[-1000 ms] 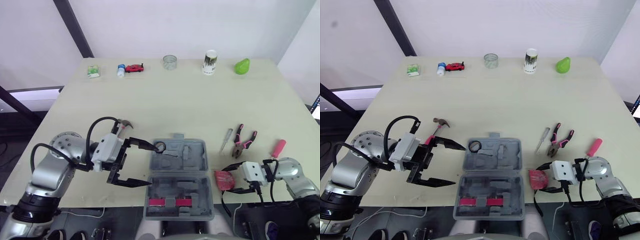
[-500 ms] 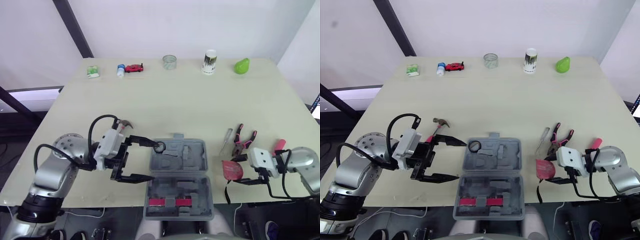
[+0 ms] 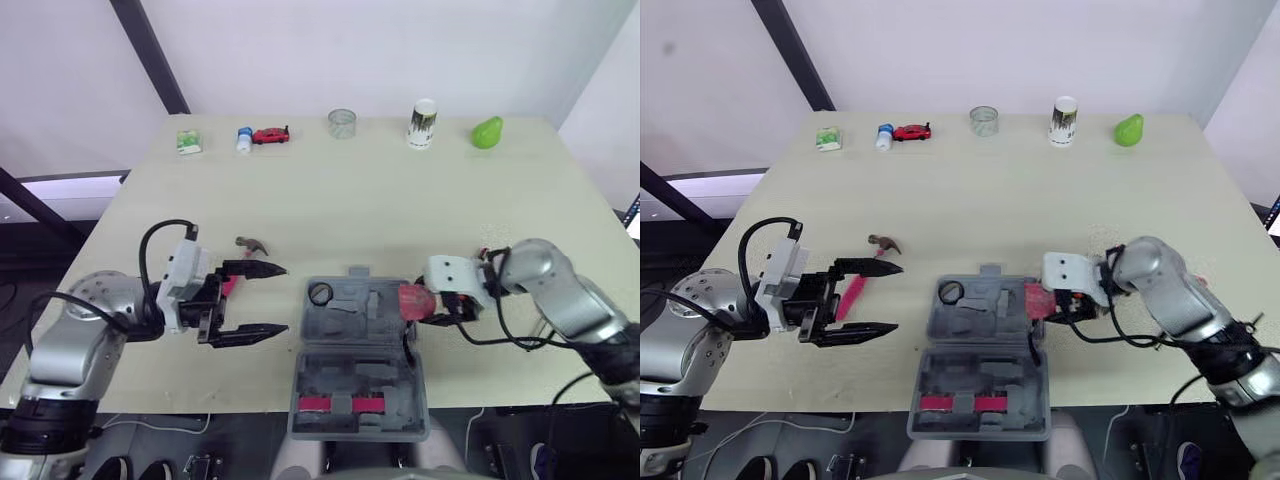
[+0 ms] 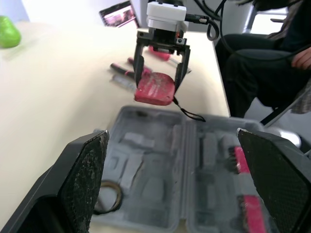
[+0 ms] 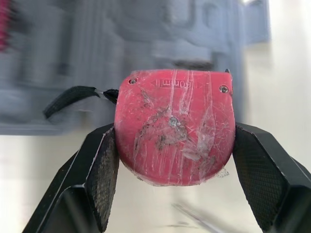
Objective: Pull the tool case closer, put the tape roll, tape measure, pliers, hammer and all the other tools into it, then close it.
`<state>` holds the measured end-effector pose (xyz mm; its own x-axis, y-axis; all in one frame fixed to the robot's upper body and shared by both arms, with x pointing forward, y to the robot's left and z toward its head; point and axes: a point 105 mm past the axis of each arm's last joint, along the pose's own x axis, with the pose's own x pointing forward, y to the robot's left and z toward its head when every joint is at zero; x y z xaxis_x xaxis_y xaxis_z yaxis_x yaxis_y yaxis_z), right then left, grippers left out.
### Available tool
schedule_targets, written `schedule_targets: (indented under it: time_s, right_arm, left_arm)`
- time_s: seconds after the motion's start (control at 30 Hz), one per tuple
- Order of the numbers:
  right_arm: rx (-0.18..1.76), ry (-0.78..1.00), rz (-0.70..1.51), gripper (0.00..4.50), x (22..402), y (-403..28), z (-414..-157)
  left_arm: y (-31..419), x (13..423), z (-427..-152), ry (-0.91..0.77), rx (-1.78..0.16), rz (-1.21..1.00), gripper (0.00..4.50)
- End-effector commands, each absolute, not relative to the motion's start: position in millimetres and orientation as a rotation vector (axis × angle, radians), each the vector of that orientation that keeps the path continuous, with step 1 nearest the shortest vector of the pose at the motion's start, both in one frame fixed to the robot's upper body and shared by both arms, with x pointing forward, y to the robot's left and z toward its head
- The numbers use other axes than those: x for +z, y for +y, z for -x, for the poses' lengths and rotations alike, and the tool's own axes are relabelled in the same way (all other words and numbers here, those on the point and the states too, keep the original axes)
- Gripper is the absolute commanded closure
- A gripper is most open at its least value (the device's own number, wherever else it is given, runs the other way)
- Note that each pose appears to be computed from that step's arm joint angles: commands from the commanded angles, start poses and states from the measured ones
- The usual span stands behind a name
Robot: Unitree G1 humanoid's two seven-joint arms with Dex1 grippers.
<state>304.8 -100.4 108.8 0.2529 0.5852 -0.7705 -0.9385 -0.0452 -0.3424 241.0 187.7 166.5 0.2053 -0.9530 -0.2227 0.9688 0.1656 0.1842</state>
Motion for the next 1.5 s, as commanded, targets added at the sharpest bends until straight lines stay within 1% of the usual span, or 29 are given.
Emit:
schedule_targets:
  time_s: [0.03,0.2,0.37,0.57,0.9,1.03,1.07,1.1,1.13,1.33,1.5]
  right_arm:
    - [1.282,0.491,1.031,1.59,109.7,-92.1,-309.9]
    - [1.276,0.589,1.088,1.59,98.0,-82.2,-310.9]
    - [1.242,0.632,1.118,1.59,88.5,-73.0,-317.3]
    - [1.221,0.646,1.132,1.59,83.0,-67.0,-322.5]
    - [1.233,0.613,1.158,1.59,79.6,-61.9,-327.7]
    - [1.256,0.627,1.135,1.59,78.7,-61.4,-323.9]
    - [1.267,0.632,1.133,0.57,78.5,-61.5,-322.0]
    - [1.273,0.635,1.133,0.25,78.4,-61.7,-320.8]
    - [1.277,0.636,1.136,0.08,78.2,-61.9,-320.2]
    - [1.259,0.607,1.154,0.08,79.1,-60.6,-321.8]
    - [1.240,0.564,1.156,0.08,94.6,-62.9,-320.6]
  left_arm:
    - [189.9,171.2,-239.4,0.037,-1.362,-0.337,0.00]
    - [189.2,171.1,-238.2,0.033,-1.359,-0.332,0.00]
    - [192.6,172.3,-240.1,0.038,-1.352,-0.350,0.00]
    - [195.4,173.5,-241.7,0.040,-1.340,-0.358,0.00]
    - [193.0,172.3,-240.6,0.041,-1.342,-0.355,0.00]
    - [191.4,172.2,-240.5,0.040,-1.346,-0.353,0.00]
    - [191.1,172.1,-240.5,0.040,-1.347,-0.353,0.00]
    - [190.9,172.0,-240.4,0.040,-1.348,-0.353,0.00]
    - [190.8,171.8,-240.4,0.040,-1.348,-0.353,0.00]
    - [186.9,167.5,-240.5,0.040,-1.358,-0.351,0.00]
    - [186.2,166.1,-239.5,0.044,-1.366,-0.353,0.00]
